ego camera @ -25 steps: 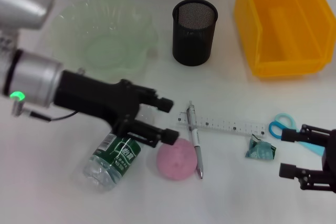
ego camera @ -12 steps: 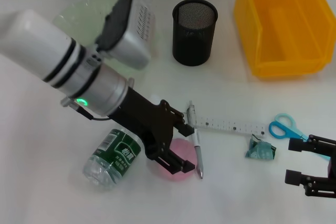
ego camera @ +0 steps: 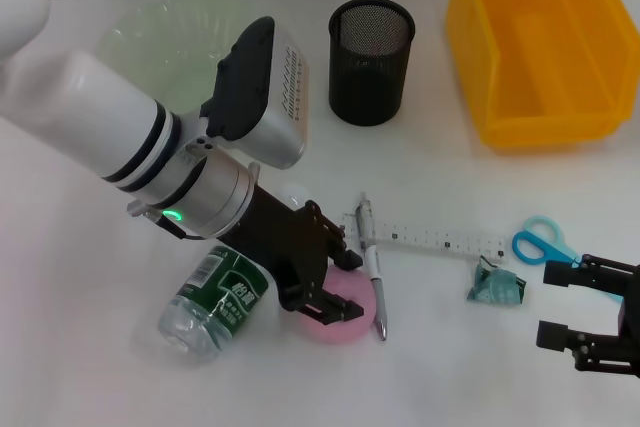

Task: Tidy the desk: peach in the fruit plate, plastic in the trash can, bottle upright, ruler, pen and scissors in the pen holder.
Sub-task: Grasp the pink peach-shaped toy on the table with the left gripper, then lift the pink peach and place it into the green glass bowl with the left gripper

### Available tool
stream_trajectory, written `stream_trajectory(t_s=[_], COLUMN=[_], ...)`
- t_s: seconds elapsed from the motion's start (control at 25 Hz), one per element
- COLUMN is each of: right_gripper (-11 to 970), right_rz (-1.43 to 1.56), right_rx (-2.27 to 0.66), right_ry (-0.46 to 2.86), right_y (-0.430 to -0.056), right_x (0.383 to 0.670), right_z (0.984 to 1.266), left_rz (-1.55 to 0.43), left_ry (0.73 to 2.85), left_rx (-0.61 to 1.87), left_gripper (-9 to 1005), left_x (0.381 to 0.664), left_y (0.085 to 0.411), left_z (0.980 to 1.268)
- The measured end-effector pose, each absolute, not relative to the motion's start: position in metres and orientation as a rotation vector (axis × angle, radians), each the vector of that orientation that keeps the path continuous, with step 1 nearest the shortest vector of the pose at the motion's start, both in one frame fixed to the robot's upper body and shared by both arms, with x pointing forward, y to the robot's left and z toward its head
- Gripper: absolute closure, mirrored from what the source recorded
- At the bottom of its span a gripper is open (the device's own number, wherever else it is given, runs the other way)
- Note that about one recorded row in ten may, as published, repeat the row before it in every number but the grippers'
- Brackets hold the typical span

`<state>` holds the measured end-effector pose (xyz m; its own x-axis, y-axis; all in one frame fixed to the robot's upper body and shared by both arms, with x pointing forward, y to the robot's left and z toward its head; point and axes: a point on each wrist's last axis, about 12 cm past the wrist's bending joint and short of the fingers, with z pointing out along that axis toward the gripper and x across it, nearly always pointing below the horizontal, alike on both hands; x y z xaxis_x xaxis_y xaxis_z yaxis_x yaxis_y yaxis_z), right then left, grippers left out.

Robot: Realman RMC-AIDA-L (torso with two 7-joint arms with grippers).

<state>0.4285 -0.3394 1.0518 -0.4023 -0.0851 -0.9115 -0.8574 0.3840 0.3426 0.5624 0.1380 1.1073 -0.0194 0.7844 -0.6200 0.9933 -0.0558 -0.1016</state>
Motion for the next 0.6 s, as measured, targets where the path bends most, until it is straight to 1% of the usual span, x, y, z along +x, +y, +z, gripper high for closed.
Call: stream_trajectory(t_s=[0.12,0.2,0.48,0.6], right_gripper=[155,155,155,155], right_rz=[1.105,1.099,1.091,1.091], right_rx=[-0.827,-0.825,-0.826,-0.827], right_ry=[1.768,1.772,1.773,1.772], right_y=[-0.3394,-0.3396,-0.3387,-0.3385], right_x=[0.4288,0.4293,0.4319,0.4325], right_z=[1.0517,1.0513,1.0512,1.0514], left_rz=[-0.762,-0.767,-0.793,-0.809], left_ry=[1.826,1.822,1.798,1.793], left_rx=[1.907,1.904,1.891,1.875], left_gripper=[308,571,803,834], left_x=[0.5610,0.5602,0.5583,0.5571], left_y=[0.1392,0.1398,0.1391,0.1397], left_z=[1.1057,1.1051,1.1069,1.1070])
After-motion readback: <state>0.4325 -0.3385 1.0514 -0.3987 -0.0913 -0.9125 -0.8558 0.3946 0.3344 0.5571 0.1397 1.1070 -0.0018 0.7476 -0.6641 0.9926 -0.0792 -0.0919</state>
